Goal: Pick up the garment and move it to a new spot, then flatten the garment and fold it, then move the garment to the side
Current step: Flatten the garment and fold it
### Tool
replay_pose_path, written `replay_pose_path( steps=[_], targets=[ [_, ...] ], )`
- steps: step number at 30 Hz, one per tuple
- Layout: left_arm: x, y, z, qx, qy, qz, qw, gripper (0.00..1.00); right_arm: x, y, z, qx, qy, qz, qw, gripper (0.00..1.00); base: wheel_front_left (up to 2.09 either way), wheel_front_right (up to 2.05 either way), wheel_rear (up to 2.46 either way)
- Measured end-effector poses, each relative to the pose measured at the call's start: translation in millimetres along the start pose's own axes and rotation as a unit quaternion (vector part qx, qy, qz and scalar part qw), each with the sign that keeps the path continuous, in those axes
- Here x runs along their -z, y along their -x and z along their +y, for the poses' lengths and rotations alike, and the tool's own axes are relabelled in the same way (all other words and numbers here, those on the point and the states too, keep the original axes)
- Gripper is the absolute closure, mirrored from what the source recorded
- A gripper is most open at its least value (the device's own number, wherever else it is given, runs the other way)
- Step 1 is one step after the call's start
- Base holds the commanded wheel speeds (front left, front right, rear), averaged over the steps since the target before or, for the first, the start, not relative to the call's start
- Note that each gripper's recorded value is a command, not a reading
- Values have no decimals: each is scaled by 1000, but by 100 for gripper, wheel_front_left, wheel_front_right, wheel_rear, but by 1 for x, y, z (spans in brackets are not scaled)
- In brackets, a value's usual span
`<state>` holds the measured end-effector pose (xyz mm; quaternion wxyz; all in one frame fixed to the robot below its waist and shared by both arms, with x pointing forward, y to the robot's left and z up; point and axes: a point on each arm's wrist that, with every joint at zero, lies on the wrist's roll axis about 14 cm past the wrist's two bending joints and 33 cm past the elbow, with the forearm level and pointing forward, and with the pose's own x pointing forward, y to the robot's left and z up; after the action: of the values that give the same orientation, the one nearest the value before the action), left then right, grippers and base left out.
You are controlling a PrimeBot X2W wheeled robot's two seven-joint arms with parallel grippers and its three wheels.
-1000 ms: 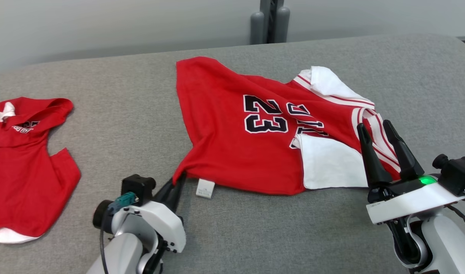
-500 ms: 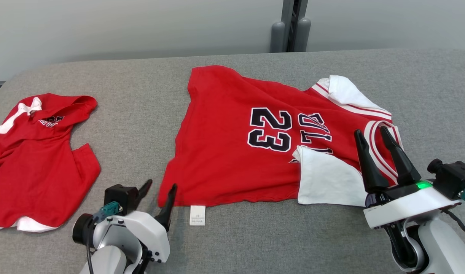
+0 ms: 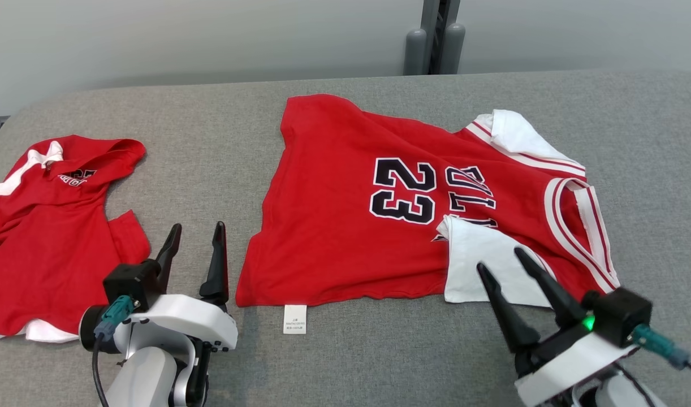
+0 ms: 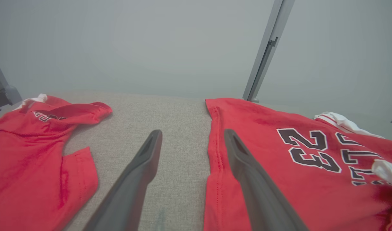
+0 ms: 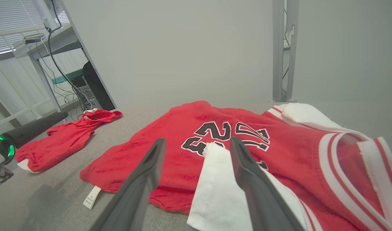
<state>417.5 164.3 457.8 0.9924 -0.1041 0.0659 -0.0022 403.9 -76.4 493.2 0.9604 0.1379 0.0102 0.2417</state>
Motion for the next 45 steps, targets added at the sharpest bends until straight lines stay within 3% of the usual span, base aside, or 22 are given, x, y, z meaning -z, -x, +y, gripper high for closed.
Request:
replay_pose_path(
  steps=[6,14,32,33,34,35,36,45],
  targets=[
    [4,-1,2,-7,9,-1,1000,0,45,18,10,-32,38,77,996,0,0,0,0],
    [13,-1,0,-2,11,10,1000,0,88,18,16,-43,47,142,988,0,0,0,0],
    [21,5,18,-28,8,19,999,0,120,-4,8,-36,43,189,980,0,0,0,0],
    [22,6,19,-29,8,20,999,0,121,-4,8,-35,43,191,980,25,0,0,0],
    [22,6,19,-30,8,21,999,0,123,-4,8,-35,43,193,980,59,0,0,0],
    [23,6,19,-30,7,22,999,0,123,-5,8,-35,43,194,980,74,0,0,0],
    [23,6,19,-30,7,22,999,0,123,-5,7,-34,44,194,979,100,0,0,0],
    [24,3,11,-18,6,23,1000,0,118,6,-6,-11,47,193,980,100,0,0,0]
  ],
)
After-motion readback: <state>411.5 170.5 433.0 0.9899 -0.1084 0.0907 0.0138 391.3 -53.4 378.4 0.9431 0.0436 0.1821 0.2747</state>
